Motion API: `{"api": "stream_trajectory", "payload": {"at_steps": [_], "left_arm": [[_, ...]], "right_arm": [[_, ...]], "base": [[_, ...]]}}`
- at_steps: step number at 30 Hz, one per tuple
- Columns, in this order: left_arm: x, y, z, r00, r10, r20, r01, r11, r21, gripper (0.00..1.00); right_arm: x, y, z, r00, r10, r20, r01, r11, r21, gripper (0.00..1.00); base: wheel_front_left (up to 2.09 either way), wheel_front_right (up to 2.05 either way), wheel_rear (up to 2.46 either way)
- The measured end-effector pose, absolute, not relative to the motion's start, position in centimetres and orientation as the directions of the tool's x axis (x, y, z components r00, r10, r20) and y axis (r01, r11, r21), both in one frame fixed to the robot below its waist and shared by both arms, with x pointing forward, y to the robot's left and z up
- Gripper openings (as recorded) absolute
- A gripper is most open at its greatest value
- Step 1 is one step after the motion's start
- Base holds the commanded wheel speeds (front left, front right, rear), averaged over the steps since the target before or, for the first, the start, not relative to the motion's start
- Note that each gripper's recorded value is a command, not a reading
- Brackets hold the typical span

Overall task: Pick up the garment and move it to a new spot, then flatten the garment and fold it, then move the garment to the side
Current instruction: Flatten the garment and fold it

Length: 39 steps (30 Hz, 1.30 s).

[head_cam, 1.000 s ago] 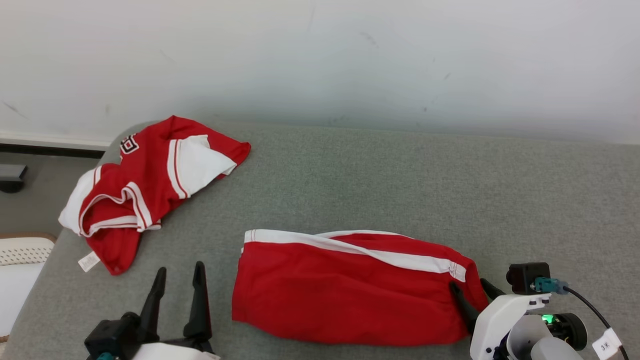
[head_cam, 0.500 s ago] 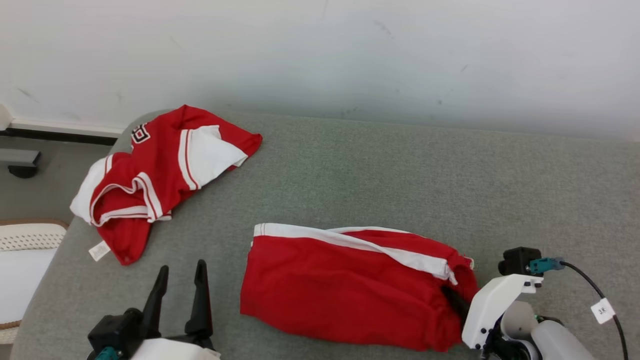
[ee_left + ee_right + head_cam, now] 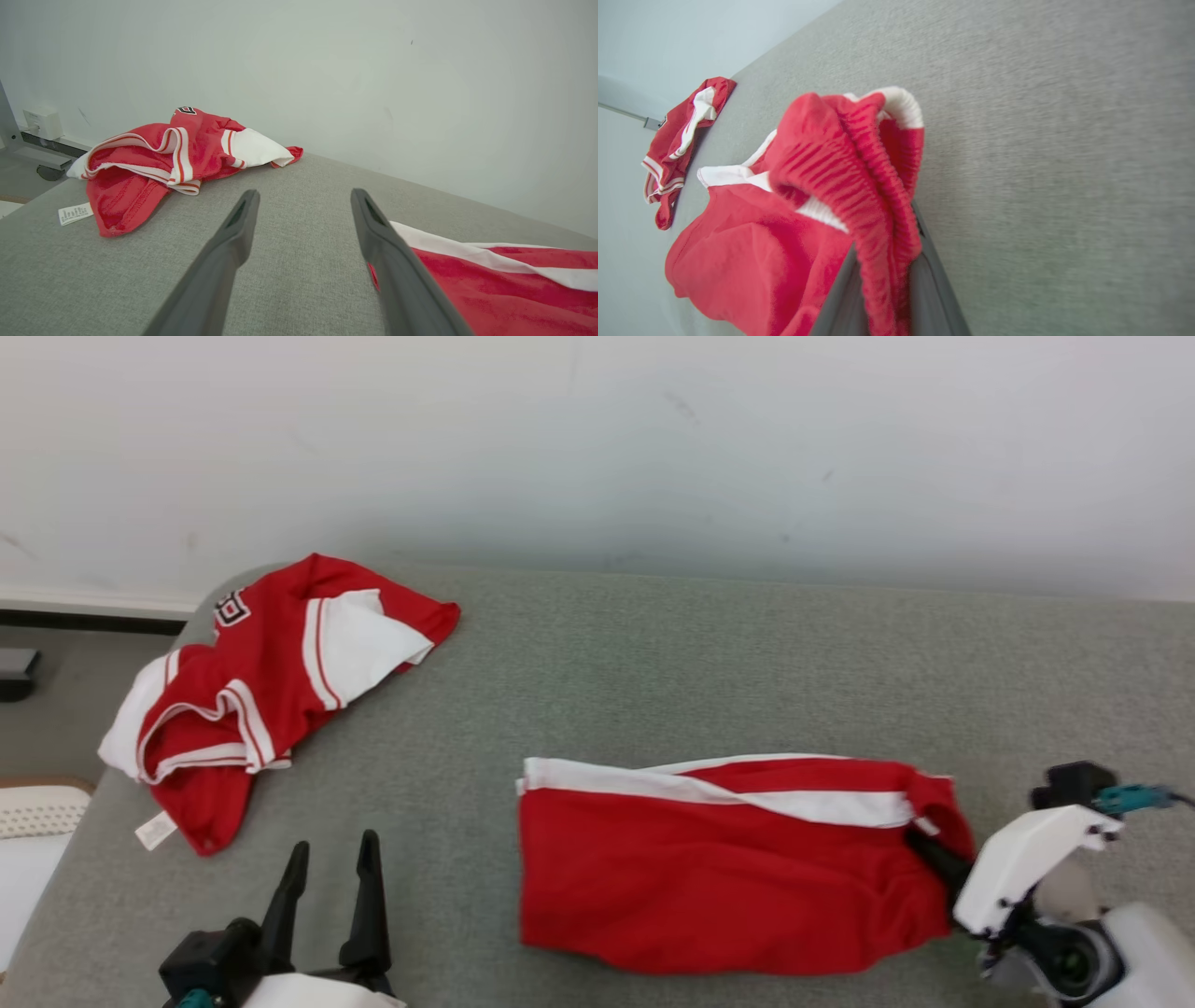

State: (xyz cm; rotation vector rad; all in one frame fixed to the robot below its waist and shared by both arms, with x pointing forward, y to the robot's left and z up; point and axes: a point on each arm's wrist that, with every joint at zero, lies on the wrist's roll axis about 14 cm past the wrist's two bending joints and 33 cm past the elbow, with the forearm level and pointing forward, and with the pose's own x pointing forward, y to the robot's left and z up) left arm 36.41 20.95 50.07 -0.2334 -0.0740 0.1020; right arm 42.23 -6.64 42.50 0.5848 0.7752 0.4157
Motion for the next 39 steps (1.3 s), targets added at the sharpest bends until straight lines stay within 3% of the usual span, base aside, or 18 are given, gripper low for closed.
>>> {"api": "stream_trajectory", "payload": {"at_steps": [9, 14, 20, 35, 36, 37, 38, 39], "left_arm": [[37.3, 19.3, 49.6, 0.997, 0.053, 0.048, -0.040, 0.970, -0.241, 1.00], [37.3, 19.0, 49.6, 0.998, 0.044, 0.048, -0.031, 0.968, -0.248, 1.00], [36.8, 19.3, 49.4, 0.997, 0.059, 0.040, -0.046, 0.964, -0.261, 1.00], [34.8, 22.2, 48.5, 0.986, 0.167, 0.002, -0.159, 0.945, -0.286, 1.00], [34.8, 22.4, 48.4, 0.985, 0.171, 0.000, -0.164, 0.944, -0.286, 1.00], [34.7, 22.4, 48.4, 0.985, 0.172, -0.002, -0.165, 0.944, -0.287, 1.00], [34.7, 22.4, 48.3, 0.985, 0.173, -0.003, -0.167, 0.943, -0.287, 1.00], [34.7, 22.4, 48.3, 0.985, 0.174, -0.003, -0.167, 0.942, -0.290, 1.00]], "right_arm": [[43.3, -13.1, 44.7, 0.691, 0.499, -0.524, -0.046, 0.753, 0.656, 0.00], [43.3, -9.7, 47.0, 0.670, 0.606, -0.429, -0.071, 0.628, 0.775, 0.00], [42.8, -3.8, 48.1, 0.583, 0.721, -0.375, -0.124, 0.535, 0.836, 0.00], [43.1, 4.7, 45.3, 0.421, 0.783, -0.457, -0.179, 0.566, 0.805, 0.00], [43.2, 5.0, 45.1, 0.422, 0.780, -0.463, -0.185, 0.574, 0.798, 0.09], [43.2, 5.3, 45.1, 0.420, 0.780, -0.464, -0.188, 0.575, 0.796, 0.42], [43.2, 5.5, 44.9, 0.417, 0.781, -0.465, -0.186, 0.574, 0.798, 0.95], [43.0, 5.7, 44.8, 0.412, 0.782, -0.469, -0.185, 0.575, 0.797, 1.00]], "base": [[0.00, 0.00, 0.00], [0.00, 0.00, 0.00], [0.00, 0.00, 0.00], [0.00, 0.00, 0.00], [0.00, 0.00, 0.00], [0.00, 0.00, 0.00], [0.00, 0.00, 0.00], [0.00, 0.00, 0.00]]}}
